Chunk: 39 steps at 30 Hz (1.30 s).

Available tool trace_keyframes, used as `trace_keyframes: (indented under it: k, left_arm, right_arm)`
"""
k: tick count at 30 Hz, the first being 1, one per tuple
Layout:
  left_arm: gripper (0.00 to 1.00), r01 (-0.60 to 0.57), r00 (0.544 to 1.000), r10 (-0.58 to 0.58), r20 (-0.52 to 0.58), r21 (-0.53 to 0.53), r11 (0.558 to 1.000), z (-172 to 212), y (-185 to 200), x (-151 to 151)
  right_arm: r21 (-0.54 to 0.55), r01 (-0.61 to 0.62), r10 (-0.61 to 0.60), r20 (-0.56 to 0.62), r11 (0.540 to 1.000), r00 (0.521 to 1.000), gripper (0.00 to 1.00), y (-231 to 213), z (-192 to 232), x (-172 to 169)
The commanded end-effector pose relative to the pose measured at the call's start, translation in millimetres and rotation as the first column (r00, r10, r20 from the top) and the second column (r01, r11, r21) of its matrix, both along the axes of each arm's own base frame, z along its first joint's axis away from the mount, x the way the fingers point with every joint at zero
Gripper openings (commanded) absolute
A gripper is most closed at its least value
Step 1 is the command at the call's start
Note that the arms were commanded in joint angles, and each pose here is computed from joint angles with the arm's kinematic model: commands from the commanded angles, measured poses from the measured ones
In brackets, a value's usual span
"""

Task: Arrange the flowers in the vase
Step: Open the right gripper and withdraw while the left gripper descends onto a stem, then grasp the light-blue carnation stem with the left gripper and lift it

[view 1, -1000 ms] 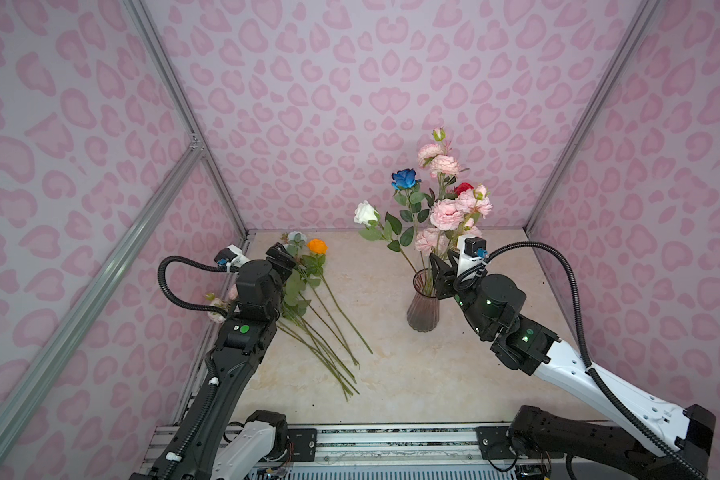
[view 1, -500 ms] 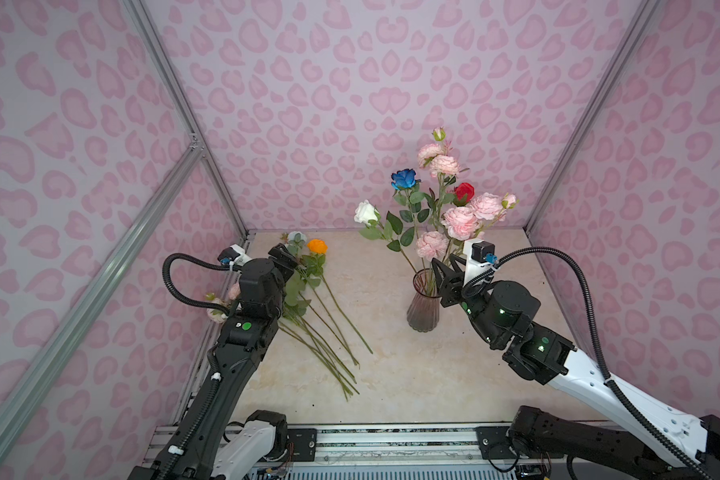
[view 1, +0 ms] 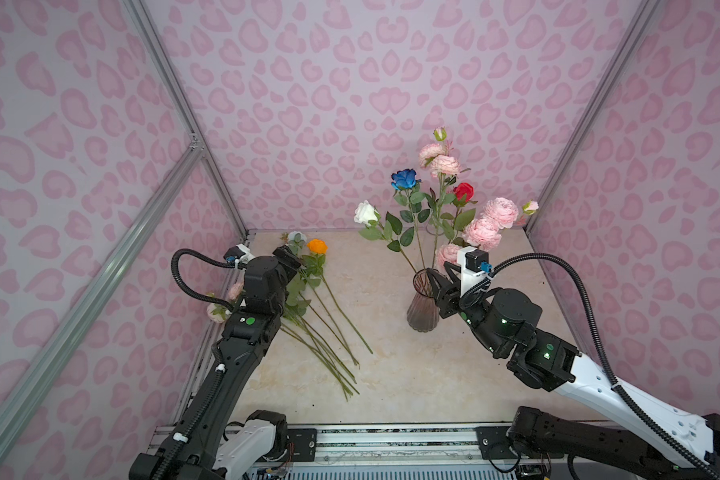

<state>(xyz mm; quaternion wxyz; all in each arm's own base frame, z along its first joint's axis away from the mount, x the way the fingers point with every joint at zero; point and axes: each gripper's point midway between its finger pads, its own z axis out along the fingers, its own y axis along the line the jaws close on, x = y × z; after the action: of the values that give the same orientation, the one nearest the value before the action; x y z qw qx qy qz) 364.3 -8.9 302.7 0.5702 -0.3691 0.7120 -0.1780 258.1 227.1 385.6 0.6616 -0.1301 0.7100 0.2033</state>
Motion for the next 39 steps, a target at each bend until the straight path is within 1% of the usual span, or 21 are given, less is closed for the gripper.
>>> trace_keyframes:
  k: [1,5,8,11,13,15,18,20,23,26,28,31,33,35,36,39]
  left_arm:
    - [0.84,0.009,1.0,-0.009,0.014,-0.002,1.0,4.8,-1.8,3.3]
    - [0.8,0.059,0.998,-0.059,-0.029,0.004,0.998,-6.8,-11.7,13.1]
    - [0.74,0.081,0.989,-0.08,-0.123,0.007,0.997,-31.4,-17.7,25.1]
    - [0.61,0.11,0.961,-0.105,-0.255,0.005,0.994,-67.8,-25.9,38.8]
    - [0.54,0.133,0.931,-0.132,-0.339,-0.021,0.991,-97.6,-33.8,43.3]
    - [0.51,0.144,0.898,-0.152,-0.413,-0.05,0.988,-129.3,-41.8,44.8]
    - [0.5,0.154,0.849,-0.156,-0.505,-0.047,0.987,-168.6,-48.0,45.5]
    - [0.5,0.172,0.808,-0.166,-0.565,-0.042,0.984,-191.8,-53.5,49.5]
    - [0.5,0.184,0.748,-0.151,-0.646,-0.017,0.983,-218.6,-57.8,57.0]
    - [0.49,0.194,0.696,-0.128,-0.706,0.013,0.981,-241.3,-60.6,62.5]
    - [0.48,0.188,0.67,-0.1,-0.736,0.038,0.981,-251.4,-60.1,64.5]
    - [0.46,0.166,0.635,-0.072,-0.769,0.045,0.985,-267.6,-57.5,61.0]
    - [0.44,0.17,0.627,-0.074,-0.775,0.043,0.985,-275.3,-57.8,59.5]
    - [0.38,0.185,0.614,-0.081,-0.785,0.043,0.982,-280.9,-59.3,60.4]
    - [0.31,0.198,0.61,-0.093,-0.787,0.038,0.979,-282.8,-61.0,62.3]
    - [0.16,0.225,0.609,-0.102,-0.787,0.047,0.973,-282.5,-63.3,66.7]
  right_arm:
    - [-0.004,-0.024,0.024,0.019,1.0,1.0,0.46,4.6,6.2,-3.4]
    - [0.004,-0.066,0.066,0.019,0.998,0.998,0.45,12.8,7.8,-14.1]
    - [-0.011,-0.105,0.105,0.011,0.994,0.994,0.42,20.9,2.9,-26.8]
    - [-0.027,-0.114,0.114,0.001,0.993,0.993,0.36,20.5,-5.6,-38.1]
    - [-0.024,-0.108,0.108,-0.005,0.994,0.994,0.31,15.8,-11.5,-41.8]
    - [-0.016,-0.096,0.095,-0.015,0.995,0.995,0.29,7.9,-17.6,-44.1]
    - [0.004,-0.079,0.079,-0.024,0.997,0.997,0.29,-3.9,-25.1,-47.4]
    - [0.009,-0.071,0.072,-0.029,0.997,0.997,0.29,-9.8,-30.6,-49.3]
    - [0.009,-0.061,0.062,-0.033,0.998,0.998,0.3,-16.4,-36.0,-50.9]
    - [0.013,-0.054,0.054,-0.032,0.998,0.998,0.32,-22.5,-38.9,-52.7]
    - [0.021,-0.045,0.046,-0.031,0.999,0.998,0.32,-27.0,-41.0,-53.6]
    - [0.03,-0.032,0.033,-0.03,0.999,0.999,0.33,-33.2,-43.5,-54.4]
    - [0.037,-0.023,0.024,-0.03,0.999,0.999,0.33,-36.6,-45.1,-54.6]
    - [0.042,-0.017,0.018,-0.029,0.999,0.999,0.33,-38.9,-46.5,-54.6]
    - [0.04,-0.017,0.019,-0.03,0.999,0.999,0.34,-38.9,-47.4,-54.8]
    - [0.034,-0.01,0.011,-0.027,0.999,1.0,0.34,-40.9,-47.1,-54.1]
